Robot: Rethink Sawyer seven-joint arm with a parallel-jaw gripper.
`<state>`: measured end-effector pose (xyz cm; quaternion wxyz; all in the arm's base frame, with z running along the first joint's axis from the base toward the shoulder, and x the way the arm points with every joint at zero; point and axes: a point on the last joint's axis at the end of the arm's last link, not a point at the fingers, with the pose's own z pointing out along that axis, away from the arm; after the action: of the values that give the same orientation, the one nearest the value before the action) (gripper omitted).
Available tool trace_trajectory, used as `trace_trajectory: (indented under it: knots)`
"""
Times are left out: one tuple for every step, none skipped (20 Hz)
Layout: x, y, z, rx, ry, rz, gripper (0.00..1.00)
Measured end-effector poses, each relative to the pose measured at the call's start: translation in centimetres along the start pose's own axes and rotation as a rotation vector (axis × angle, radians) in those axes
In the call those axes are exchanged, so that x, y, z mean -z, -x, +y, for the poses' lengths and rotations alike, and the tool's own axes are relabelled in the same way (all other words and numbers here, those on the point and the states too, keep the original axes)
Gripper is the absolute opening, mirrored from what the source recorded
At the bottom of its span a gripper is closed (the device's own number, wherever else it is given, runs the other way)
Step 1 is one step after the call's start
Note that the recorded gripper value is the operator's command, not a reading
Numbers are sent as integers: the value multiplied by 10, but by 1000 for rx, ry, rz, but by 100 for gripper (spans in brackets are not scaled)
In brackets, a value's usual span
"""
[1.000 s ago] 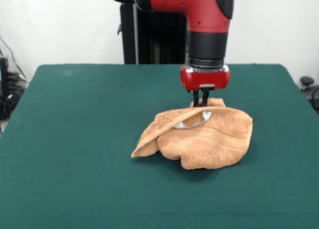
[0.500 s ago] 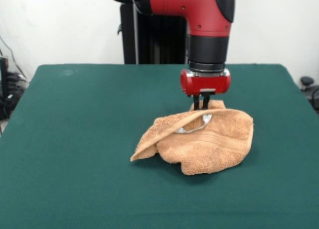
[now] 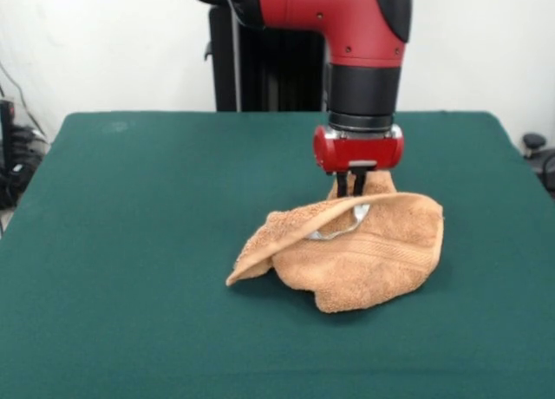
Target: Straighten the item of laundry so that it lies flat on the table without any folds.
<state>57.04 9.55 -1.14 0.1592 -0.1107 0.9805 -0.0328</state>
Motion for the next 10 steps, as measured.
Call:
trace_trajectory:
  knots:
    - [0, 4, -1, 1, -2, -3, 0]
    - [-1, 8, -2, 2, -4, -8, 0]
    - [-1, 11, -3, 2, -6, -11, 0]
    - [-2, 12, -3, 2, -6, -13, 0]
    - [-2, 15, -4, 2, -8, -16, 0]
    - [-3, 19, -6, 3, -10, -21, 0]
    - [-5, 23, -7, 3, -12, -26, 0]
    - [-6, 25, -8, 3, -13, -28, 0]
    - [-7, 28, -9, 3, -15, -33, 0]
    - [-10, 34, -11, 3, -18, -42, 0]
